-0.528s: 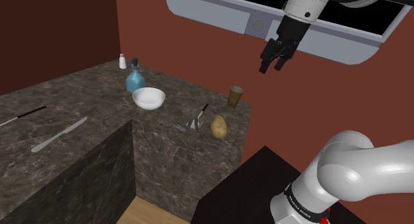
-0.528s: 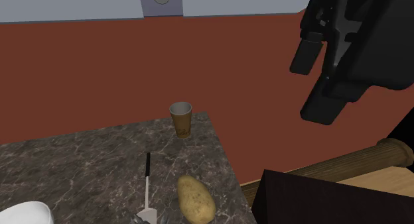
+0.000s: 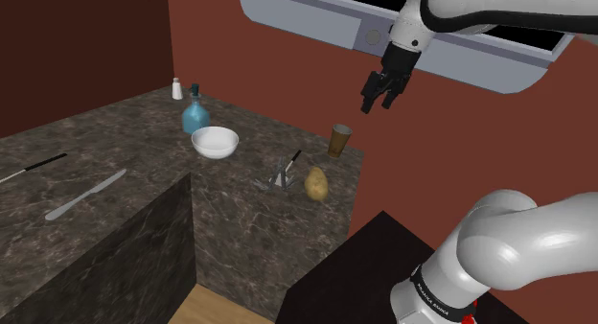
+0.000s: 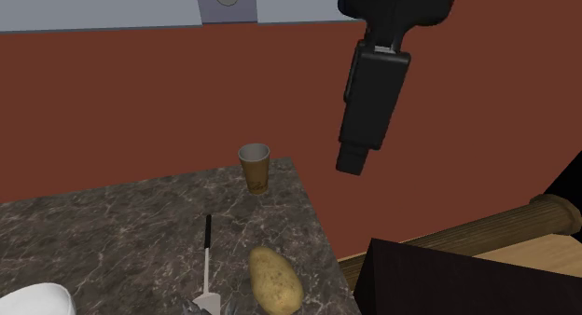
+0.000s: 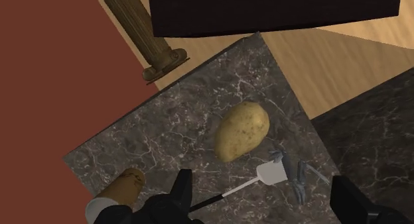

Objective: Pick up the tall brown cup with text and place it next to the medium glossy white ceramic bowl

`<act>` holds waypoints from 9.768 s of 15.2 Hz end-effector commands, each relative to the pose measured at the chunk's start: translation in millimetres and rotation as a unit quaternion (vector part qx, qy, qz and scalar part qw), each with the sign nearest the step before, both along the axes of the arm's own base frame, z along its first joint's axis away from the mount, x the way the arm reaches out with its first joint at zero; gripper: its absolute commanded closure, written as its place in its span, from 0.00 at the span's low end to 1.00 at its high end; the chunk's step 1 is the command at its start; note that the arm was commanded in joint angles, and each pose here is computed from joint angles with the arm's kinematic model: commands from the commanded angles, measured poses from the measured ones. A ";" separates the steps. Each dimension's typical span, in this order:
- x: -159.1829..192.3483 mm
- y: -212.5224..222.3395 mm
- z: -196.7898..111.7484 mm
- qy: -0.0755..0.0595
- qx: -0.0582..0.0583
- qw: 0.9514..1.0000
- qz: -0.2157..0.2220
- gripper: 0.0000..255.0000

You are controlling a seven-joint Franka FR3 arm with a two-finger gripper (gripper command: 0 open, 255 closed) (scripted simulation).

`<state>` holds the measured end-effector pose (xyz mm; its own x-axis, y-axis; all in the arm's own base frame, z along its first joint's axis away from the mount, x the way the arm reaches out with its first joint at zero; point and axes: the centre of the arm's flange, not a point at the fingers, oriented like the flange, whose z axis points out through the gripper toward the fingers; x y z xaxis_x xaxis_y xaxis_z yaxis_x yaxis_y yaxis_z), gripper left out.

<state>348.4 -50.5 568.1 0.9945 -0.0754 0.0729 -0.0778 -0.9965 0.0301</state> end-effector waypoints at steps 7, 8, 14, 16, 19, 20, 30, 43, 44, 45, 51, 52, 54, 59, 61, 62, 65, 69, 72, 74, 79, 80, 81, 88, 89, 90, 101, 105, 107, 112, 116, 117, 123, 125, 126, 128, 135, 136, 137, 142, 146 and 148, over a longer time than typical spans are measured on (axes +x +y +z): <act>66.2 -56.2 -58.8 0.009 -0.010 1.000 0.000 0.00; 74.3 -63.4 -66.3 0.010 -0.011 1.000 0.000 0.00; 122.4 -107.1 -111.7 0.018 -0.018 1.000 0.000 0.00; 138.3 -121.9 -126.8 0.020 -0.021 1.000 0.000 0.00; 162.0 -144.1 -149.6 0.024 -0.024 0.999 0.000 0.00; 169.9 -151.5 -157.1 0.025 -0.025 0.999 0.000 0.00; 247.6 -226.9 -232.9 0.037 -0.037 0.999 0.000 0.00; 263.6 -247.8 -288.8 0.039 -0.040 0.998 0.000 0.00; 263.6 -247.8 -288.8 0.039 -0.040 0.998 0.000 0.00; 263.6 -247.8 -288.8 0.039 -0.040 0.998 0.000 0.00; 263.6 -247.8 -288.7 0.039 -0.040 0.998 0.000 1.00; 263.6 -247.8 -288.7 0.039 -0.040 0.998 0.000 1.00; 263.6 -247.9 -288.7 0.039 -0.040 0.998 0.000 1.00; 263.6 -247.8 -283.5 0.039 -0.040 0.998 0.000 1.00; 263.6 -247.8 -272.9 0.039 -0.040 0.998 0.000 1.00; 263.6 -247.8 -267.7 0.039 -0.040 0.998 0.000 1.00; 263.6 -247.8 -251.8 0.039 -0.040 0.998 0.000 1.00; 263.6 -247.8 -230.7 0.039 -0.040 0.998 0.000 1.00; 263.6 -247.8 -214.9 0.039 -0.040 0.998 0.000 1.00; 263.6 -247.8 -204.3 0.039 -0.040 0.998 0.000 1.00; 263.6 -247.8 -177.9 0.039 -0.040 0.998 0.000 1.00; 263.6 -247.8 -172.6 0.039 -0.040 0.998 0.000 1.00; 263.6 -247.8 -167.4 0.039 -0.040 0.998 0.000 1.00; 263.6 -247.8 -130.4 0.039 -0.040 0.998 0.000 1.00; 263.6 -247.8 -125.1 0.039 -0.040 0.998 0.000 1.00; 263.6 -247.8 -119.8 0.039 -0.040 0.998 0.000 1.00; 266.6 -235.1 -70.8 0.039 -0.040 0.998 0.000 1.00; 278.9 -184.4 -78.8 0.039 -0.040 0.998 0.000 1.00; 285.0 -159.0 -82.8 0.039 -0.040 0.998 0.000 1.00; 300.3 -95.6 -92.9 0.039 -0.040 0.998 0.000 1.00; 312.5 -44.9 -100.9 0.039 -0.040 0.998 0.000 1.00; 315.6 -32.2 -102.9 0.039 -0.040 0.998 0.000 1.00; 333.9 43.9 -115.0 0.039 -0.040 0.998 0.000 1.00; 340.0 69.3 -119.0 0.039 -0.040 0.998 0.000 1.00; 343.1 81.9 -121.0 0.039 -0.040 0.998 0.000 1.00; 349.2 107.3 -125.1 0.039 -0.040 0.998 0.000 1.00; 370.6 196.1 -139.1 0.039 -0.040 0.998 0.000 1.00; 373.6 208.8 -141.1 0.039 -0.040 0.998 0.000 1.00; 376.7 221.5 -143.2 0.039 -0.040 0.998 0.000 1.00; 380.0 235.2 -166.5 0.039 -0.040 0.998 0.000 1.00; 380.0 235.2 -187.6 0.039 -0.040 0.998 0.000 1.00; 380.0 235.2 -198.1 0.039 -0.040 0.998 0.000 1.00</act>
